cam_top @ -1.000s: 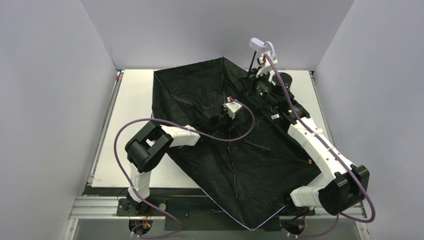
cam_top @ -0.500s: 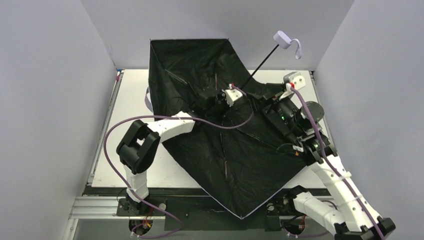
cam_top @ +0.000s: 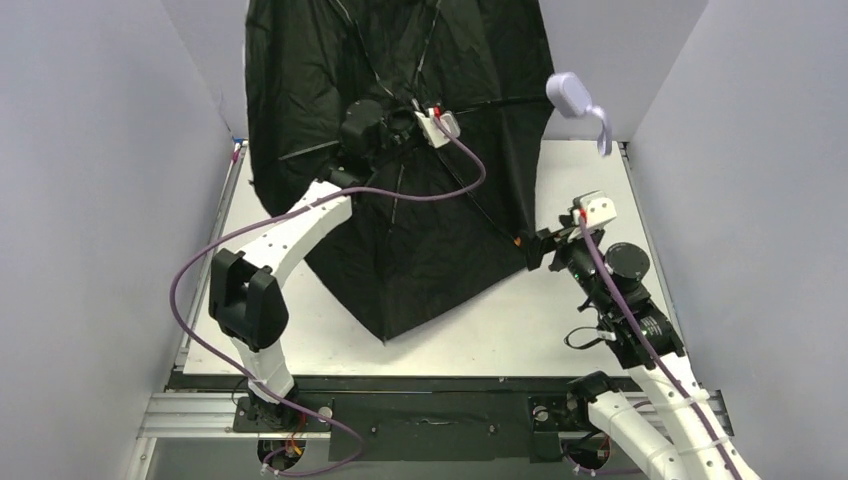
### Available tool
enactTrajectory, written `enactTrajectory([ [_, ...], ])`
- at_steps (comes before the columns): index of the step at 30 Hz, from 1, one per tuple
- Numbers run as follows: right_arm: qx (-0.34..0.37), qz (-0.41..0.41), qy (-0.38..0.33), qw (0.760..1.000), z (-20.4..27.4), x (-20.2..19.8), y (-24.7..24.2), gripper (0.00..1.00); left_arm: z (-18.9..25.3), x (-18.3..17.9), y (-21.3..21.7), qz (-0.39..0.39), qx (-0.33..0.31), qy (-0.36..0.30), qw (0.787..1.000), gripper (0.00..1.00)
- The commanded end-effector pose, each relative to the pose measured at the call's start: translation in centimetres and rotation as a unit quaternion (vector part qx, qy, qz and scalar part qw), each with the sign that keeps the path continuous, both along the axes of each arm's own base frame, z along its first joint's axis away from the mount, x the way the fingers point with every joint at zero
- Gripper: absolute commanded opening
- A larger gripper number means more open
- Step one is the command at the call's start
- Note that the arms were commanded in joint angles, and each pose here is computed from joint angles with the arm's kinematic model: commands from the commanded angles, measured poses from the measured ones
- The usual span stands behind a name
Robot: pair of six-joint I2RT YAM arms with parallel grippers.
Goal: Open the umbrella
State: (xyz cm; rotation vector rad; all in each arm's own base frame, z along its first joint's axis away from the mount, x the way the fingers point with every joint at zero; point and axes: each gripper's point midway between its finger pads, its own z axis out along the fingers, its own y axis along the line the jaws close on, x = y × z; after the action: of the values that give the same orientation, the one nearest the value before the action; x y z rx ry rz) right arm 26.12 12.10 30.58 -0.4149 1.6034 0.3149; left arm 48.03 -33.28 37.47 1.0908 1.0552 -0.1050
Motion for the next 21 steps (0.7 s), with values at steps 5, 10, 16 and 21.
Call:
enactTrajectory([
  [5,0.114,-0.065,0.048,0.990,2.9,3.2,-3.0,0.79,14.1,-3.9,4.7,0.002,0.118,-0.304,0.945,0.00],
  [10,0.109,-0.008,0.035,0.993,6.9,3.5,-1.4,0.78,15.2,-4.8,6.3,0.022,0.239,-0.415,0.877,0.00],
  [16,0.118,0.049,0.045,0.991,9.5,3.2,0.4,0.78,16.6,-5.0,8.9,0.049,0.318,-0.484,0.813,0.00],
  [21,0.165,0.137,0.085,0.973,11.1,2.2,3.8,0.77,17.0,-4.6,10.0,0.057,0.336,-0.497,0.798,0.00],
])
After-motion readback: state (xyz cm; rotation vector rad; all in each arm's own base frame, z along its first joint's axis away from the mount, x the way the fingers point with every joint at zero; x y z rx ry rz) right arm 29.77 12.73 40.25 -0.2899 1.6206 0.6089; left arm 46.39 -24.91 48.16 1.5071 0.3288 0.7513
